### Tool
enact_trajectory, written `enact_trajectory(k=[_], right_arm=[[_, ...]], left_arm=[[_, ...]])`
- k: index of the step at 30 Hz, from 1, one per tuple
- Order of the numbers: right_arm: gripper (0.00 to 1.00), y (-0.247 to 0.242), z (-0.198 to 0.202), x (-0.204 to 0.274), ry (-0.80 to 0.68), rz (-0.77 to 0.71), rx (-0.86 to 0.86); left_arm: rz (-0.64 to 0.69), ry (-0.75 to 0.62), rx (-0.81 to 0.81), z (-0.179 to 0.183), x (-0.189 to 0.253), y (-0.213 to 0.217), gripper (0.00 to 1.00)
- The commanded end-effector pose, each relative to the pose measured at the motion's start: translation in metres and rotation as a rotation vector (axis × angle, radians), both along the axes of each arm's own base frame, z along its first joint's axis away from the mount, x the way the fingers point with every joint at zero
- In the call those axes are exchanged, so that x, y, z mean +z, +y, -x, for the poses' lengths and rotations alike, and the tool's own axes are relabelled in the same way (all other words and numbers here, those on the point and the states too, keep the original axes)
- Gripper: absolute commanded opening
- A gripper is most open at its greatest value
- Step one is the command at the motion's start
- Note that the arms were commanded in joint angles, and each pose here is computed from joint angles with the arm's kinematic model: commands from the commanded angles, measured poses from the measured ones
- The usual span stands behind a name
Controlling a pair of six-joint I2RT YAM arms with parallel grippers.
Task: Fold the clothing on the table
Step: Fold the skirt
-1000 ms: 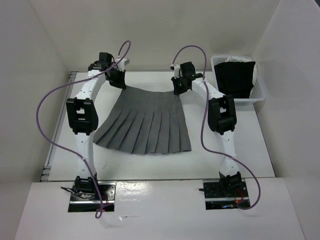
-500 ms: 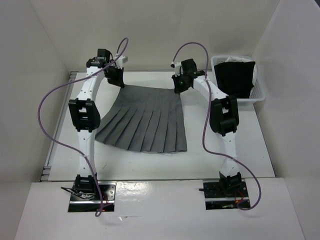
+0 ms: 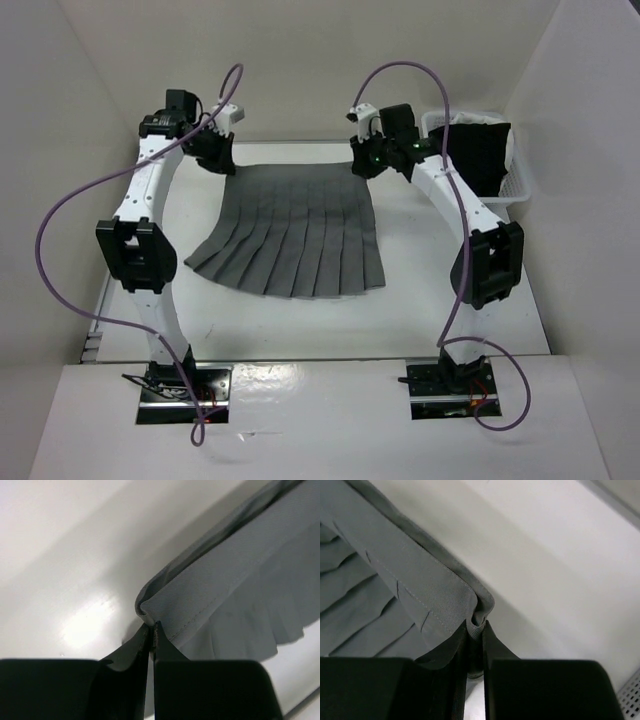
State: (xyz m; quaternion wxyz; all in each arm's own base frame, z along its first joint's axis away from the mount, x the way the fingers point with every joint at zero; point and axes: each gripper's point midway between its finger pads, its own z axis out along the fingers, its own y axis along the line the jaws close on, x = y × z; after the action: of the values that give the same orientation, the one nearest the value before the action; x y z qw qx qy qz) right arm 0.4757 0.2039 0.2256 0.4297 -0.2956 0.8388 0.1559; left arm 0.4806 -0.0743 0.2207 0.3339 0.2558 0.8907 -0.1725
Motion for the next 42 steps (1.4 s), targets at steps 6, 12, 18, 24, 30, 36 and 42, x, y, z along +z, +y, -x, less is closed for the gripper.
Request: enact_trajectory(k=[6, 12, 18, 24, 30, 36, 42], right_arm=[[0.0, 0.019, 0.101, -0.047, 0.13, 0.199, 0.236], [0.0, 0.021, 0.155, -0.067, 0.154, 0.277, 0.361], [0.0, 0.026, 0.191, -0.074, 0.155, 0.33, 0.467], [0.18, 0.038, 0.259, -0.084, 0.238, 0.383, 0.705], [0.62, 0.046, 0.361, -0.094, 0.404, 0.43, 1.067], [0.64, 0.036, 0.362, -0.105, 0.396, 0.483, 1.065], [0.8, 0.049, 0.276, -0.083, 0.172, 0.352, 0.665]], left_arm=[[-0.172, 0.103, -0.12, 0.085, -0.05, 0.027, 0.0], [-0.277, 0.117, -0.161, 0.129, -0.066, 0.043, 0.0], [-0.339, 0.143, -0.214, 0.164, -0.082, 0.052, 0.06], [-0.383, 0.113, -0.288, 0.192, -0.072, 0.056, 0.21], [-0.393, 0.033, -0.315, 0.211, -0.052, 0.06, 0.3], [-0.393, -0.101, -0.144, 0.207, -0.026, 0.076, 0.41], [-0.285, 0.002, -0.062, 0.191, -0.051, 0.059, 0.58]])
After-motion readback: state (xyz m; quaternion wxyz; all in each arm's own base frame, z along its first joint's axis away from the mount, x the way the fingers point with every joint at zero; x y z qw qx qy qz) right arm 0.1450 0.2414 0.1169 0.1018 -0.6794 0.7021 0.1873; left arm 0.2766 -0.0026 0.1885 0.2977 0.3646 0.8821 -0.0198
